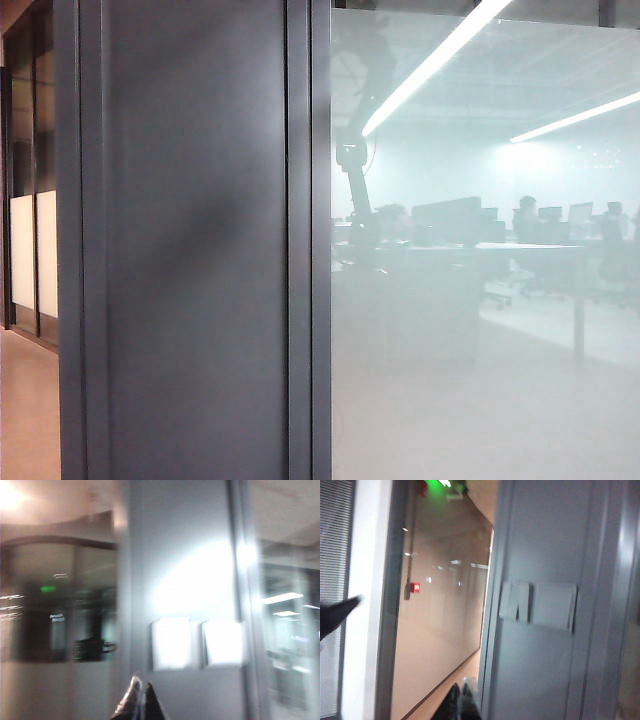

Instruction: Raise the arm to find the leftmost switch on the wall and turn off the lights.

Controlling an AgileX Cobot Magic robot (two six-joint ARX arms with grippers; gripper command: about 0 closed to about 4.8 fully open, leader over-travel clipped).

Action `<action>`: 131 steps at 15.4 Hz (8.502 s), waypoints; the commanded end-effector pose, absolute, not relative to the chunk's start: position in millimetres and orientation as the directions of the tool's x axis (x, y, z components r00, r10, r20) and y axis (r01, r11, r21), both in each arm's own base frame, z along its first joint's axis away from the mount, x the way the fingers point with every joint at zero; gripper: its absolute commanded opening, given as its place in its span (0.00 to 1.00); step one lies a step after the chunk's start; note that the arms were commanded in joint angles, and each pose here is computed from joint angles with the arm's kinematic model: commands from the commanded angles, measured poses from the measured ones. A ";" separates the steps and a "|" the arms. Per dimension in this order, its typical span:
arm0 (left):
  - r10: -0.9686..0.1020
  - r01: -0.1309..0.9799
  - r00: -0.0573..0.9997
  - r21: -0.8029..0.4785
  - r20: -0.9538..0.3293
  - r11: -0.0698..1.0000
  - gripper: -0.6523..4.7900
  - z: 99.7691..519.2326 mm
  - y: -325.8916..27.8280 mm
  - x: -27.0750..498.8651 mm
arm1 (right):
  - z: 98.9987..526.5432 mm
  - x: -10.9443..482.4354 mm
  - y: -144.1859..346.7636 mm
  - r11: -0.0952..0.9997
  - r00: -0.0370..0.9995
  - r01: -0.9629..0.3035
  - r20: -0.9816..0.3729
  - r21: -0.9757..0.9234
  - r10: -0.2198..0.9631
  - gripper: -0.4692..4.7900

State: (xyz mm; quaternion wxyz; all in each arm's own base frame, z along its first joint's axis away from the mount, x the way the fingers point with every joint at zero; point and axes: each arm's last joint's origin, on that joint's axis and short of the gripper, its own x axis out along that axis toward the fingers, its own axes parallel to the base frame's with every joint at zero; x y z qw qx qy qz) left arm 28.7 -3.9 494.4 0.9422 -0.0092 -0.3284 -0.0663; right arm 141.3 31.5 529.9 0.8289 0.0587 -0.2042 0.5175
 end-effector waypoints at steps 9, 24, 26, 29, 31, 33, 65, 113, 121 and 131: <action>-0.094 0.131 0.944 -0.099 0.318 0.986 0.11 334.6 -3.3 36.2 | 448.9 63.5 14.9 0.883 0.848 -0.468 0.302 0.040 0.436 0.09; -0.360 0.383 0.918 -0.148 0.165 0.912 0.11 274.4 -13.2 68.2 | 345.7 -0.9 4.4 0.959 0.952 -0.245 0.222 0.143 0.210 0.09; -0.367 0.390 0.917 -0.151 0.157 0.909 0.11 273.6 -13.8 68.1 | 344.5 -0.6 4.5 0.958 0.954 -0.247 0.211 0.145 0.214 0.09; -0.369 0.390 0.918 -0.154 0.149 0.908 0.11 272.8 -14.0 68.3 | 344.5 -0.6 4.5 0.958 0.954 -0.246 0.211 0.145 0.213 0.09; -0.370 0.391 0.917 -0.153 0.149 0.908 0.11 272.8 -14.0 68.3 | 344.5 -0.6 4.6 0.958 0.954 -0.247 0.211 0.144 0.214 0.09; -0.370 0.391 0.917 -0.153 0.149 0.908 0.11 272.8 -14.0 68.3 | 344.6 -0.6 4.5 0.959 0.954 -0.245 0.211 0.145 0.212 0.09; 0.037 -0.036 0.999 -0.080 0.012 0.996 0.11 166.9 -0.8 97.3 | 344.5 -0.7 4.5 0.958 0.954 -0.247 0.211 0.144 0.214 0.09; -0.075 0.076 0.997 -0.052 0.020 0.996 0.11 167.7 -4.1 97.3 | 338.8 10.6 5.2 0.959 0.945 -0.251 0.247 0.130 0.214 0.09; -0.075 0.076 0.997 -0.052 0.020 0.996 0.11 167.7 -4.1 97.3 | 219.5 88.7 -0.3 0.998 0.993 -0.039 0.115 0.040 0.034 0.09; -0.075 0.076 0.997 -0.052 0.020 0.996 0.11 167.7 -4.2 97.3 | 175.1 96.9 -1.3 0.999 0.995 -0.003 0.100 0.046 -0.001 0.09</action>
